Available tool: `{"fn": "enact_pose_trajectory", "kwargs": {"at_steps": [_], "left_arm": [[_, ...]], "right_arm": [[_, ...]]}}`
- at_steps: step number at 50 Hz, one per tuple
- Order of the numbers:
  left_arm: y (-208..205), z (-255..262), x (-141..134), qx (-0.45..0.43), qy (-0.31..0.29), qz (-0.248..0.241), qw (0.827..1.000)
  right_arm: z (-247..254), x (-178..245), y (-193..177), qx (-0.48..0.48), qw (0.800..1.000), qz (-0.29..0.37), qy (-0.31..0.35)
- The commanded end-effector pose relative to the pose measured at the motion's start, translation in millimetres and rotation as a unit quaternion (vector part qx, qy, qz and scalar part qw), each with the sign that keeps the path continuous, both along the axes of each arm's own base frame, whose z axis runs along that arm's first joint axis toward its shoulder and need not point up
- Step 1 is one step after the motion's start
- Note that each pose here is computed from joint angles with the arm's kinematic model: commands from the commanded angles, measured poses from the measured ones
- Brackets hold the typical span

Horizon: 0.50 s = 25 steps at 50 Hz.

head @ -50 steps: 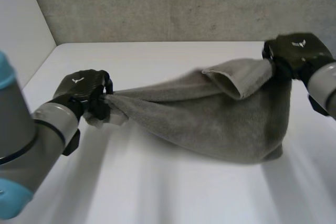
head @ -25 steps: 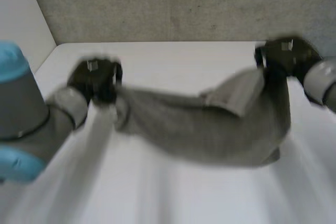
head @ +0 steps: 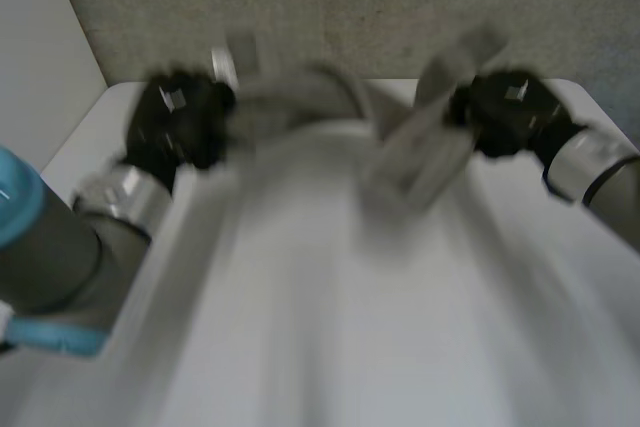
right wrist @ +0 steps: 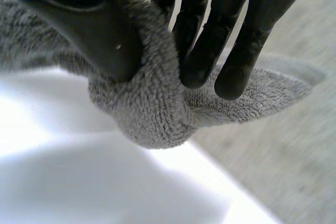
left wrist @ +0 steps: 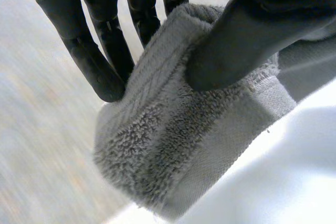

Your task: Fold the towel.

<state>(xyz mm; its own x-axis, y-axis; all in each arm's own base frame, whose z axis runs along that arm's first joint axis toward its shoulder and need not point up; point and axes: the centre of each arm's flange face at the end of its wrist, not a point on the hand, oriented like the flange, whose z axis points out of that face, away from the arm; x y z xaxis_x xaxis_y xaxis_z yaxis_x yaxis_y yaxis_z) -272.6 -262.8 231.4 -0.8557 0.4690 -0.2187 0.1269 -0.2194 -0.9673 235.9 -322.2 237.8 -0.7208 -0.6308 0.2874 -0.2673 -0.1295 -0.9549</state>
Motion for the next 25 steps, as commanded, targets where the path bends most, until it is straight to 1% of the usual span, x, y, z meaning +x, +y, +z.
{"fn": "enact_pose_trajectory", "kwargs": {"at_steps": [1,3,5,7,9,10,12,15,17,19,20,21,23,24,25], "left_arm": [[30,-86,10,0.090,-0.124,-0.022,0.988],[41,-98,16,0.101,-0.160,-0.023,0.982],[47,-101,17,0.103,-0.172,-0.027,0.979],[50,-98,19,0.101,-0.176,-0.026,0.979],[54,-75,21,0.087,-0.167,-0.024,0.982],[54,-75,21,0.087,-0.167,-0.024,0.982],[57,-57,22,0.081,-0.162,-0.023,0.983],[57,-50,22,0.076,-0.159,-0.022,0.984],[53,-32,21,0.057,-0.145,-0.017,0.988],[50,-28,22,0.053,-0.138,-0.014,0.989],[46,-24,22,0.050,-0.129,-0.011,0.990],[46,-24,22,0.050,-0.129,-0.011,0.990],[41,-19,22,0.047,-0.117,-0.004,0.992],[37,-15,21,0.049,-0.104,-0.001,0.993],[31,-14,20,0.056,-0.089,0.001,0.994]], "right_arm": [[-88,-5,14,0.074,0.990,0.018,0.117],[-94,-8,16,0.090,0.988,0.016,0.126],[-94,-13,19,0.126,0.982,0.004,0.137],[-88,-15,19,0.129,0.982,-0.001,0.140],[-65,-15,25,0.112,0.984,-0.005,0.138],[-65,-15,25,0.112,0.984,-0.005,0.138],[-48,-15,31,0.089,0.986,-0.004,0.138],[-36,-12,41,0.073,0.988,0.007,0.133],[-28,-11,47,0.057,0.990,0.011,0.132],[-21,-8,54,0.043,0.990,0.017,0.131],[-16,-2,62,0.027,0.991,0.031,0.131],[-16,-2,62,0.026,0.991,0.031,0.131],[-16,18,74,0.000,0.988,0.071,0.137],[-16,18,74,0.000,0.988,0.071,0.137],[-20,26,79,-0.010,0.985,0.088,0.145]]}}
